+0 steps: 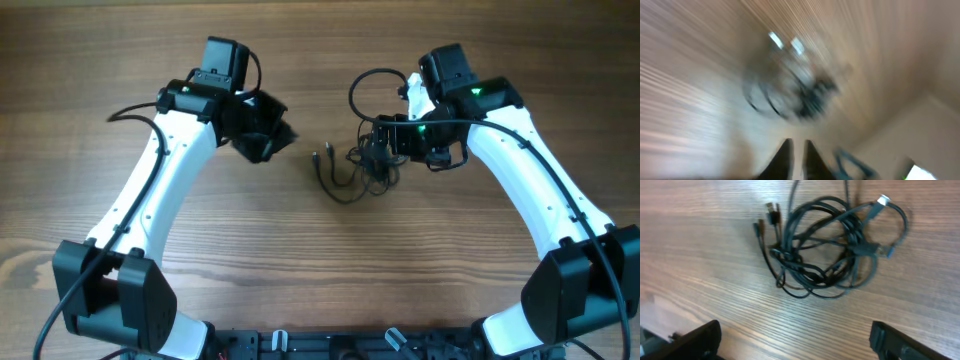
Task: Untangle cables
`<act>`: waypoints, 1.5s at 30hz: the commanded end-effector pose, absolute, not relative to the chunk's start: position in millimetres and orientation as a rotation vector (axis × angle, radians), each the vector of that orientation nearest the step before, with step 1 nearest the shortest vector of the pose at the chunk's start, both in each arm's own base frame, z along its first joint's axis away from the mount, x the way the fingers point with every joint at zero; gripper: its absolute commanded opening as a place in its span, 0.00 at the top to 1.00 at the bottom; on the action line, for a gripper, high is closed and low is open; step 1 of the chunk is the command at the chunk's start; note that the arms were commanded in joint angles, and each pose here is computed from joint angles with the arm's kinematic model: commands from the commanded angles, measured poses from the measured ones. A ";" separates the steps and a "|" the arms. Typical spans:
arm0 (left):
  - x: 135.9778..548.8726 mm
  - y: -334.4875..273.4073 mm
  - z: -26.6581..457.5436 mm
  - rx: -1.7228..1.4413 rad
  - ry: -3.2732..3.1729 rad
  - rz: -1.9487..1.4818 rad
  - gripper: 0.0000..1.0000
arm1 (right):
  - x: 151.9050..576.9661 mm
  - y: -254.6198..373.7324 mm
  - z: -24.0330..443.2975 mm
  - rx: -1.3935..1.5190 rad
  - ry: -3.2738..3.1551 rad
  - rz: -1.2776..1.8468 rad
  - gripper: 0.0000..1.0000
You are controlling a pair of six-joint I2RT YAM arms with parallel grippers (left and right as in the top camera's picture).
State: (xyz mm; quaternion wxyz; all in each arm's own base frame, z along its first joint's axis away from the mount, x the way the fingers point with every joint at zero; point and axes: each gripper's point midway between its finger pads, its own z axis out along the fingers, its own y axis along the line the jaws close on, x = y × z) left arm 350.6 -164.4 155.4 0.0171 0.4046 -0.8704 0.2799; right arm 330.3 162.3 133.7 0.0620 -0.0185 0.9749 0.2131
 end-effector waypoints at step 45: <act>346.5 -103.0 138.8 1.438 -2.913 0.403 0.27 | 340.0 201.5 60.5 -0.505 2.947 0.348 0.61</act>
